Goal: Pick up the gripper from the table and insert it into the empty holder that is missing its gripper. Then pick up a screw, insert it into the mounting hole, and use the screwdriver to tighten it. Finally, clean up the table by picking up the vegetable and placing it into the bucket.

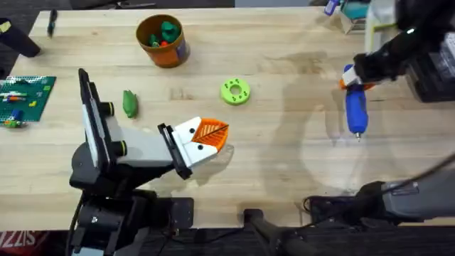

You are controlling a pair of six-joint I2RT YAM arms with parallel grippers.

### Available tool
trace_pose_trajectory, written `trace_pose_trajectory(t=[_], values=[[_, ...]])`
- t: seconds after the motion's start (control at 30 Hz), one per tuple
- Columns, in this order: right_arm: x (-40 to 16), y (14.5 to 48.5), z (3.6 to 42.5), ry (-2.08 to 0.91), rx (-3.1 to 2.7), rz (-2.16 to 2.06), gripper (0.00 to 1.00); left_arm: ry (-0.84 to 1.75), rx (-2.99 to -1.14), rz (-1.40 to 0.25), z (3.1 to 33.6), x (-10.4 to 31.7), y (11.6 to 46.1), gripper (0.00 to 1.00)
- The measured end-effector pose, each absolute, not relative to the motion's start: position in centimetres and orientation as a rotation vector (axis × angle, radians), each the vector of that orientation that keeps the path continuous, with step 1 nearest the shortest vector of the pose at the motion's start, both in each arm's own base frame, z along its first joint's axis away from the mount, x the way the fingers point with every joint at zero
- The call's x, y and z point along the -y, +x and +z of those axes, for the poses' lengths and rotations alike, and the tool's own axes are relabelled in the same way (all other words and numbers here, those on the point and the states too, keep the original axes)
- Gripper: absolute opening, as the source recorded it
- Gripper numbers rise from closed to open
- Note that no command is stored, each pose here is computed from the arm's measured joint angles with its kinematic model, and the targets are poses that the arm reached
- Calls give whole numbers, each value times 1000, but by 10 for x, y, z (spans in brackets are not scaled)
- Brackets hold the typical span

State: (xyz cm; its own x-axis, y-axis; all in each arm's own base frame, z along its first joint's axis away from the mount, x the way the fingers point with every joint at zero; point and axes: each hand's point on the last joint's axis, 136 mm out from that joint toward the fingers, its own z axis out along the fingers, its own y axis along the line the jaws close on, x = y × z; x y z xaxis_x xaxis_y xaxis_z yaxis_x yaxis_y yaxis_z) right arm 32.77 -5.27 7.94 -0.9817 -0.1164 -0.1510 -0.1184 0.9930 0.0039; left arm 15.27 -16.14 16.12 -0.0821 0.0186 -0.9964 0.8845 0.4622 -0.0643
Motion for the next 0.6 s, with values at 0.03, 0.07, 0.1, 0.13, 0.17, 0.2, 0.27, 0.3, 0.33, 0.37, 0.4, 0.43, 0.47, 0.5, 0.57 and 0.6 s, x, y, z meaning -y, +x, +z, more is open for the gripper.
trace_pose_trajectory(t=[0.03,0.07,0.1,0.13,0.17,0.2,0.27,0.3,0.33,0.37,0.4,0.43,0.47,0.5,0.57,0.6], values=[[50,326,92,-180,-2960,11,23,836,-1480,-880,161,161,153,6],[47,325,105,-187,-2930,3,23,836,-1480,-880,161,161,153,6],[43,324,117,-200,-2900,-4,23,836,-1480,-880,161,161,153,6],[37,323,131,-220,-2861,-9,23,836,-1480,-880,161,161,153,6],[29,321,144,-245,-2821,-5,23,836,-1480,-880,161,161,153,6],[21,319,155,-268,-2788,4,23,836,-1480,-881,161,161,153,6],[1,314,177,-321,-2713,38,23,836,-1481,-880,161,161,153,6],[-10,310,188,-348,-2674,59,23,836,-1480,-880,161,161,153,6],[-19,306,197,-368,-2642,75,23,836,-1480,-880,161,161,153,6],[-29,301,207,-390,-2606,96,23,836,-1481,-881,161,161,153,6],[-39,296,216,-410,-2574,114,23,836,-1480,-880,161,161,153,6],[-47,290,224,-425,-2545,131,23,836,-1481,-880,161,161,153,6],[-53,285,232,-438,-2519,146,23,836,-1480,-881,161,161,153,6],[-60,279,239,-450,-2490,161,23,836,-1481,-880,161,161,153,6],[-71,270,255,-465,-2409,189,23,836,-1481,-880,161,161,153,6],[-75,267,261,-466,-2368,200,23,836,-1481,-880,161,161,153,6]])
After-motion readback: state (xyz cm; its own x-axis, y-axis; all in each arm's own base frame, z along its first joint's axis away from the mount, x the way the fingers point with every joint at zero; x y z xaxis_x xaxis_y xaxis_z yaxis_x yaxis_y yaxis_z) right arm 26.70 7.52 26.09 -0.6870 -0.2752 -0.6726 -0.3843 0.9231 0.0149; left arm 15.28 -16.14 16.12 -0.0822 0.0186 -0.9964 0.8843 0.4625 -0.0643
